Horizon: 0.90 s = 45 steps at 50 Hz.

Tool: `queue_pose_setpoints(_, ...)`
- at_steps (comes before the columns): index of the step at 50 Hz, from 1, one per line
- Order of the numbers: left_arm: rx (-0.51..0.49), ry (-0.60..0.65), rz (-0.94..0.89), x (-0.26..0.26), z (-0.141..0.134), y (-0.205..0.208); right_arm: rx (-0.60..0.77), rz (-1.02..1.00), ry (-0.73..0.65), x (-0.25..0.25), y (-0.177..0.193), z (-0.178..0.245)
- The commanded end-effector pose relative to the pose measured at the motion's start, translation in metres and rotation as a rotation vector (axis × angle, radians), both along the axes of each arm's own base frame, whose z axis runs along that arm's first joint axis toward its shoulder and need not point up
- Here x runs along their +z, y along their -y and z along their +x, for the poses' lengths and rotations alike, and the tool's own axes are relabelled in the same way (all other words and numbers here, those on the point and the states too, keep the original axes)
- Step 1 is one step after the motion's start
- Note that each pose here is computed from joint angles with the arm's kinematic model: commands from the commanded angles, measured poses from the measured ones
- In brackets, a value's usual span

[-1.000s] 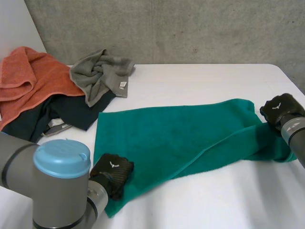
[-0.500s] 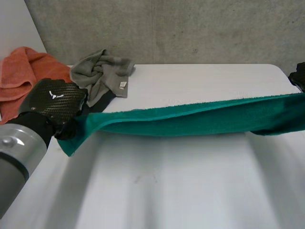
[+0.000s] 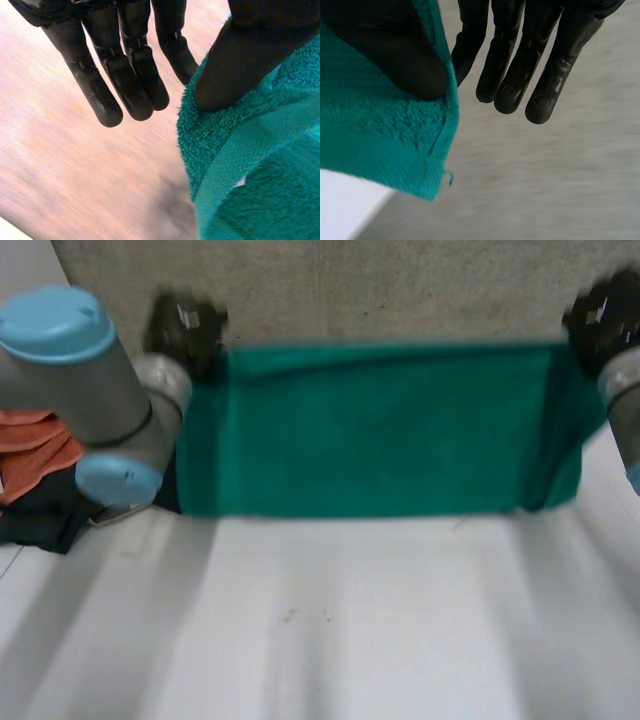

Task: Fold the laundry.

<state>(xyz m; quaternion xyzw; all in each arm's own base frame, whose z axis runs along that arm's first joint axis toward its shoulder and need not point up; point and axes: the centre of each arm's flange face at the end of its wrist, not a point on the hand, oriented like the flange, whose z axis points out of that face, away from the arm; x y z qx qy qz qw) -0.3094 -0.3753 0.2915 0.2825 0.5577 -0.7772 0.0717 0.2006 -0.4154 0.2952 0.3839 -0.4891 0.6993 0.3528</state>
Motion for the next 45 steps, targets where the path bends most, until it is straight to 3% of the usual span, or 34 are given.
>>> queue_pose_setpoints(1,0.057,-0.131,-0.464,0.087,0.003,0.019,0.045,-0.441,0.117,0.071,0.011,0.015)
queue_pose_setpoints(6,0.047,-0.131,-0.445,0.078,-0.001,0.016,0.077,-0.460,0.166,0.077,0.005,0.018)
queue_pose_setpoints(9,0.021,-0.104,-0.330,0.041,-0.002,0.015,0.085,-0.390,0.167,0.057,0.001,0.017)
queue_pose_setpoints(18,0.002,-0.017,-0.022,-0.060,0.008,-0.010,0.080,-0.031,0.145,-0.046,-0.018,0.011)
queue_pose_setpoints(20,0.003,0.039,0.099,-0.099,0.015,-0.027,0.102,0.100,0.157,-0.077,-0.031,0.009)
queue_pose_setpoints(24,0.003,0.092,0.214,-0.126,0.025,-0.049,0.118,0.294,0.162,-0.108,-0.055,0.007)
queue_pose_setpoints(34,-0.001,0.234,0.511,-0.116,0.065,-0.144,-0.023,0.686,0.162,-0.082,-0.110,-0.056)
queue_pose_setpoints(39,-0.008,0.335,0.725,-0.118,0.086,-0.193,-0.099,0.904,0.040,-0.081,-0.137,-0.084)
queue_pose_setpoints(45,-0.013,0.369,0.802,-0.121,0.089,-0.203,-0.120,0.927,-0.058,-0.085,-0.138,-0.098)
